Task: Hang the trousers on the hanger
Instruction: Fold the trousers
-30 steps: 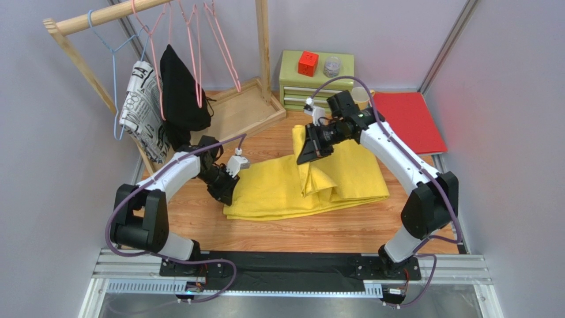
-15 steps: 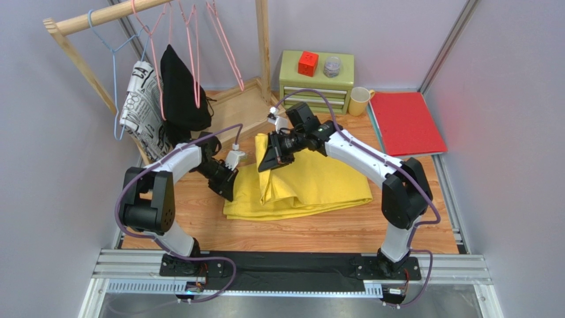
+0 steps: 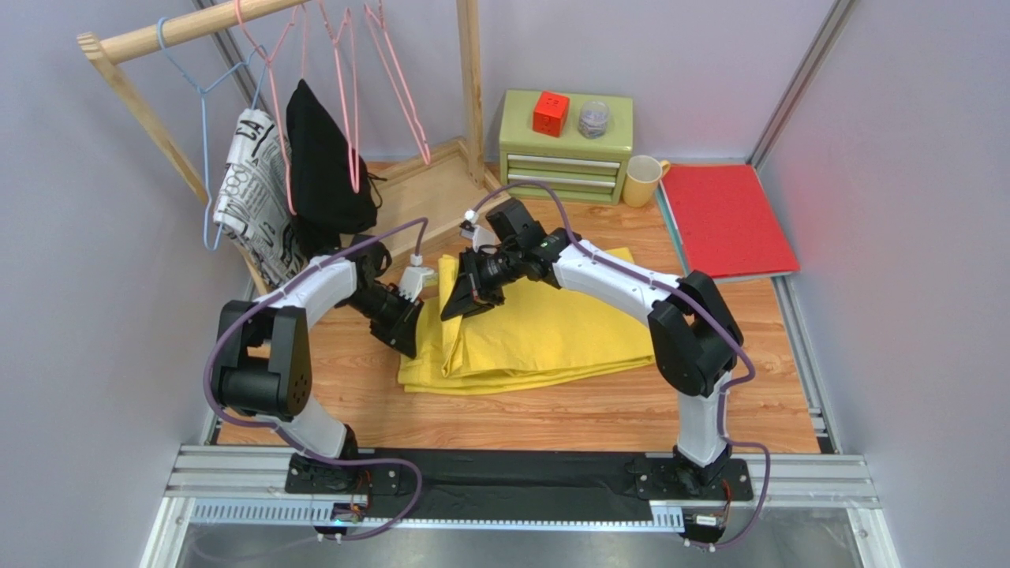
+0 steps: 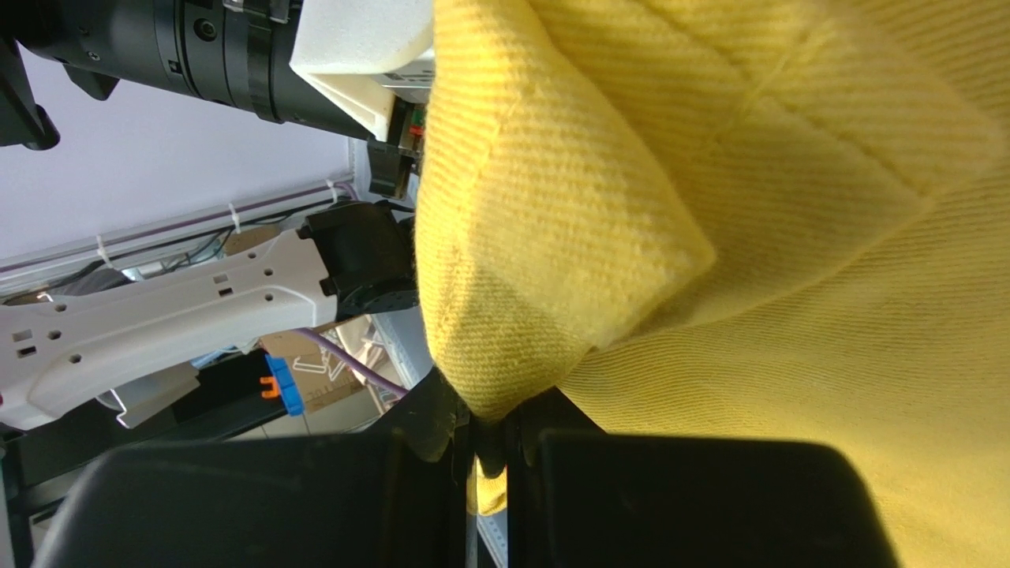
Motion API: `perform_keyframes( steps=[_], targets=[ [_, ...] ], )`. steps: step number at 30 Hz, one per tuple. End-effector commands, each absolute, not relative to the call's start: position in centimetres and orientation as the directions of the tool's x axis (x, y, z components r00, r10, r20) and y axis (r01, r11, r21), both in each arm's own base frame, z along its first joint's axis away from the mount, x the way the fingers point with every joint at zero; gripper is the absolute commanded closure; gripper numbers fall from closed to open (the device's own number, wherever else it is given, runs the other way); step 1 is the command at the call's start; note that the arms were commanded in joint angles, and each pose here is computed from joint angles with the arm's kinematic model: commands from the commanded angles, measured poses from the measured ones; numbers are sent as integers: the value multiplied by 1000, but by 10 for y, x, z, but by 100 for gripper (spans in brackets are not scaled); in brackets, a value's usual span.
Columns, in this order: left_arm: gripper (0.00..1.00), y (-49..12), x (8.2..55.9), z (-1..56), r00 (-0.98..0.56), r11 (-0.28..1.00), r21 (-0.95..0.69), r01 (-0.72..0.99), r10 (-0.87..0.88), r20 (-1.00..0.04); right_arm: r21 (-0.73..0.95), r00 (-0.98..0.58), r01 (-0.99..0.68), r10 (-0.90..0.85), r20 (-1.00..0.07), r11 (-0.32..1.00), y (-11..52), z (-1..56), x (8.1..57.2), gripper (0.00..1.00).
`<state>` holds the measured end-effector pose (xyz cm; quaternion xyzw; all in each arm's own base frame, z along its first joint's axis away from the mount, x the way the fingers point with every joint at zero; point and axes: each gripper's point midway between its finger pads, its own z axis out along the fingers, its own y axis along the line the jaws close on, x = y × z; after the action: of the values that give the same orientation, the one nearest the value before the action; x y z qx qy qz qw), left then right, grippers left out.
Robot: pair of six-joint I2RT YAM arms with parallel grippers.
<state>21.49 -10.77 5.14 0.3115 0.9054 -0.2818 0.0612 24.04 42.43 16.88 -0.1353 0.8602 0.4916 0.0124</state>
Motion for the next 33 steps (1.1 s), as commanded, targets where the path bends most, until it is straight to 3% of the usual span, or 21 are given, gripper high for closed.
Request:
perform_keyframes(
  steps=[1,7,11,12,16,18,19,21,22,23,25,27,33],
  targets=[
    [82,-114,225,67,-801,638,-484,598,499,-332,895,-954,-253,-246,-169,367,453,199,233,100],
    [71,-110,231,74,-819,676,-462,574,459,-345,897,-965,-197,-242,-106,396,459,176,238,99],
    [65,-96,240,95,-822,739,-385,552,408,-396,913,-965,-182,-243,-94,366,466,178,240,87],
    [65,-93,241,100,-831,758,-375,533,387,-400,917,-964,-186,-244,-102,352,468,182,241,80],
    [58,-68,242,125,-819,815,-271,512,367,-442,926,-940,-276,-275,-203,259,457,217,244,20],
    [56,-65,235,141,-787,803,-243,544,388,-480,905,-922,-335,-291,-257,262,429,224,252,9],
    [55,-68,231,150,-763,790,-235,567,396,-511,897,-923,-321,-310,-226,303,411,217,249,10],
    [50,-78,223,159,-716,732,-253,632,426,-553,858,-893,-411,-324,-312,308,374,213,259,19],
    [49,-82,221,162,-696,715,-247,654,440,-567,848,-900,-397,-332,-283,351,357,205,257,22],
    [48,-86,220,160,-669,687,-231,688,478,-569,806,-866,-474,-355,-352,356,341,198,262,23],
    [48,-101,219,150,-608,623,-184,760,583,-539,763,-890,-445,-328,-318,468,299,179,273,25],
    [46,-117,218,140,-555,570,-147,808,654,-514,661,-860,-509,-364,-358,551,258,154,292,25],
    [42,-149,227,99,-398,405,-66,912,834,-382,403,-835,-545,-520,-181,735,162,78,295,32]
  ],
)
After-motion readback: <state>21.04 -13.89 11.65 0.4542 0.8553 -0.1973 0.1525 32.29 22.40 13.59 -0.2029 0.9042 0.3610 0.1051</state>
